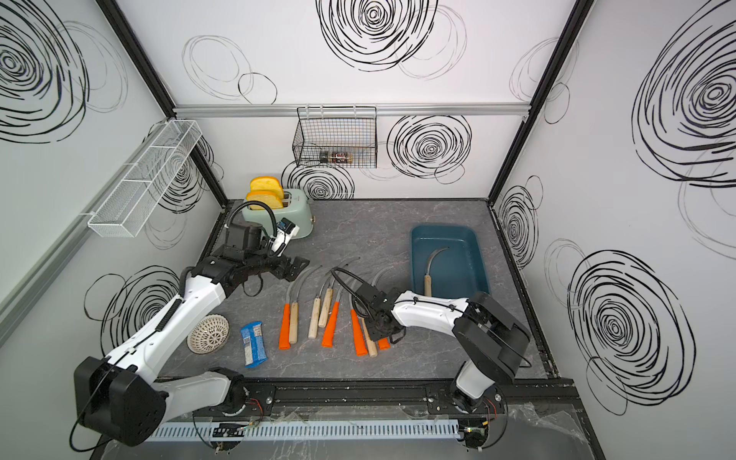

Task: Put small sickles into storage boxes
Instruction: Pick up the sickle at the center of the board.

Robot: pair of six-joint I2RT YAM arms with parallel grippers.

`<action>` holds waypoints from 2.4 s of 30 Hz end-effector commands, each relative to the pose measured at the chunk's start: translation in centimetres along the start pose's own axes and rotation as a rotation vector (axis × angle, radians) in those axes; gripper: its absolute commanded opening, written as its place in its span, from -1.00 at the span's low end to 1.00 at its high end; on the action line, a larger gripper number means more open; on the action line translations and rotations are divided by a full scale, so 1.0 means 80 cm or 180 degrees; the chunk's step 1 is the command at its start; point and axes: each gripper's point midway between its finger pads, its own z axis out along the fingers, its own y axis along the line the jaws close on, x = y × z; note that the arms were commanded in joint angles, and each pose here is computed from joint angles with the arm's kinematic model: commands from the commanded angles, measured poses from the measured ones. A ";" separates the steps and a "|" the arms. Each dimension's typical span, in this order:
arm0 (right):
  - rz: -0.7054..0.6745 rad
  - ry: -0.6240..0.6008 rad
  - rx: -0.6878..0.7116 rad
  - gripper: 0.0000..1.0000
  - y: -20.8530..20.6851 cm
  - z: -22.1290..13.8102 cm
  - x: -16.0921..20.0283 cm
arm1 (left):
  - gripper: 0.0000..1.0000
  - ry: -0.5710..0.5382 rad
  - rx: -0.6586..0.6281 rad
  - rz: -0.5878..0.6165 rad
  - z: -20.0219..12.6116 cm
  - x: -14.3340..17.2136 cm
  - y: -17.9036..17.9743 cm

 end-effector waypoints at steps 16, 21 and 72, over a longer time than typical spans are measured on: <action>-0.0018 0.0105 0.0244 -0.11 -0.009 0.005 0.005 | 0.92 -0.0168 -0.0007 0.0047 -0.004 -0.027 0.006; -0.0014 0.0142 0.0306 -0.12 -0.013 0.009 0.008 | 0.92 -0.0167 0.0003 0.0047 -0.003 -0.030 0.006; 0.0065 0.0237 0.0346 -0.16 -0.024 0.015 0.035 | 0.92 -0.0135 -0.0007 0.0131 -0.008 -0.031 -0.002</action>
